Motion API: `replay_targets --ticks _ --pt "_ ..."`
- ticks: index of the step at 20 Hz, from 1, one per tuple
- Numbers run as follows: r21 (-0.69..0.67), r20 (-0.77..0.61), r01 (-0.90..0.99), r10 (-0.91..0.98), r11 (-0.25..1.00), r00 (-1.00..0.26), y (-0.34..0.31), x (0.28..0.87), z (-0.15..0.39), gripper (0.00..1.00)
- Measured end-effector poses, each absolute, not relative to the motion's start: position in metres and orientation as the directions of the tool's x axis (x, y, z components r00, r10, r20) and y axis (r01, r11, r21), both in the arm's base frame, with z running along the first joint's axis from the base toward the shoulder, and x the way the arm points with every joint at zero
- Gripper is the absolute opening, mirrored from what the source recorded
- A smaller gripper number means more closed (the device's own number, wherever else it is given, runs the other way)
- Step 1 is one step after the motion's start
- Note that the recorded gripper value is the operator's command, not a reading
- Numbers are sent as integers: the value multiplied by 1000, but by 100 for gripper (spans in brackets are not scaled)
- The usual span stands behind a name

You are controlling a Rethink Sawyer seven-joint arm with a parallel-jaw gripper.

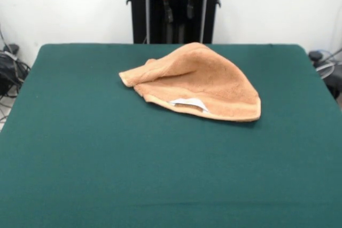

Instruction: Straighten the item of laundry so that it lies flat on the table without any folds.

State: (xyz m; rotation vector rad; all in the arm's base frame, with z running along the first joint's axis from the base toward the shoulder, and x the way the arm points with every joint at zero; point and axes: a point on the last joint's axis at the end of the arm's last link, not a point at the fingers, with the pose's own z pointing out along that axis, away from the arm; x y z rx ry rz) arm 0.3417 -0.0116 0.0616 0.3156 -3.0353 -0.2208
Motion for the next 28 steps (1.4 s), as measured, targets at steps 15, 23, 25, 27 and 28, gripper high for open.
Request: replay_targets --ticks 15,23,25,27,28 --pt "158 48 -169 -179 973 -983 8 405 23 100" --pt "139 71 -165 -176 976 -982 4 434 18 100" --pt "140 108 -138 -153 981 -982 -2 442 18 100" --pt "141 129 -123 -141 982 -981 -6 446 19 100" --pt "142 143 -113 -133 983 -981 -8 448 20 100"
